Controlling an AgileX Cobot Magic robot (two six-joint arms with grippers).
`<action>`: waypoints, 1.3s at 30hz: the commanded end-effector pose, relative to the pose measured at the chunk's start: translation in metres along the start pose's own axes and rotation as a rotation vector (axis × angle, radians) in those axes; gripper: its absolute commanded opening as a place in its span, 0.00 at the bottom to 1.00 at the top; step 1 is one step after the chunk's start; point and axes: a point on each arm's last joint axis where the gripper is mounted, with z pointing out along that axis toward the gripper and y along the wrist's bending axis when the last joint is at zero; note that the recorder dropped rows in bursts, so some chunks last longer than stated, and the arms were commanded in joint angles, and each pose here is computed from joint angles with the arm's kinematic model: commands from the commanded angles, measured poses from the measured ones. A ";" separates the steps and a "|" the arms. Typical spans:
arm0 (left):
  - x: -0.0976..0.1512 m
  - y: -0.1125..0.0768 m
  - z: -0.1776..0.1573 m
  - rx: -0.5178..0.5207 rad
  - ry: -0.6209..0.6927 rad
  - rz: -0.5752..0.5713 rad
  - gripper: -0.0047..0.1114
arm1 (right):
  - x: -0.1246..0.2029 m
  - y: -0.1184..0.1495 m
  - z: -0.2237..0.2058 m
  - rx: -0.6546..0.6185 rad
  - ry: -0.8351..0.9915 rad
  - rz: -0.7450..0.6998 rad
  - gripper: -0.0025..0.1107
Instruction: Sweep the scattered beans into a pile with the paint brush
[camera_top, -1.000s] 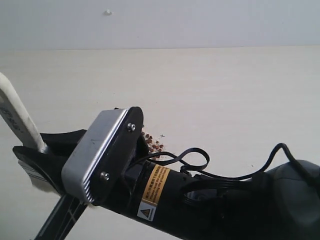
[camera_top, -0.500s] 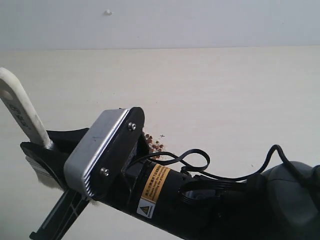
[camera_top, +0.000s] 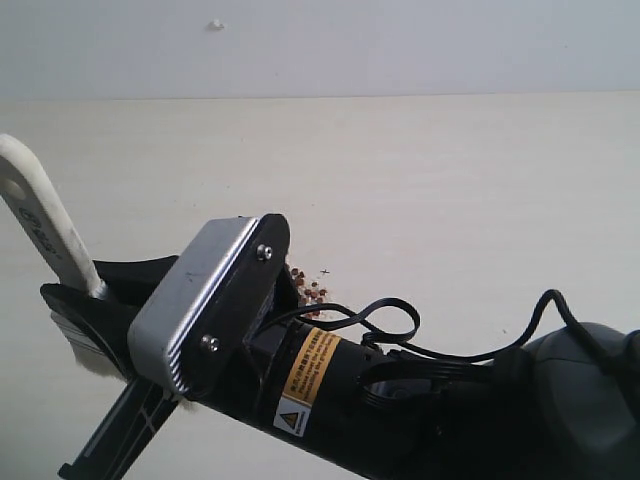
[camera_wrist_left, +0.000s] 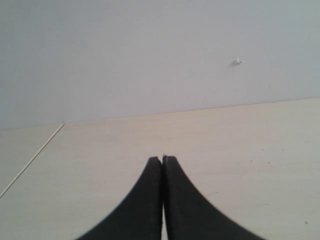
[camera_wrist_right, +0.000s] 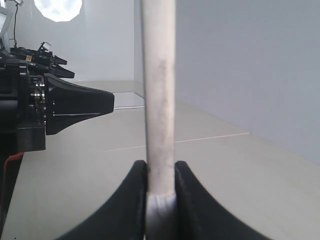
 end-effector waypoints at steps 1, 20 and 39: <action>-0.001 0.000 -0.001 -0.001 -0.009 -0.007 0.04 | -0.003 -0.001 0.001 0.004 -0.029 0.000 0.02; -0.001 0.000 -0.001 -0.001 -0.009 -0.007 0.04 | -0.003 -0.001 0.001 0.004 -0.028 0.000 0.02; -0.001 0.000 -0.001 -0.001 -0.009 -0.007 0.04 | -0.002 -0.007 0.001 0.061 -0.012 0.022 0.02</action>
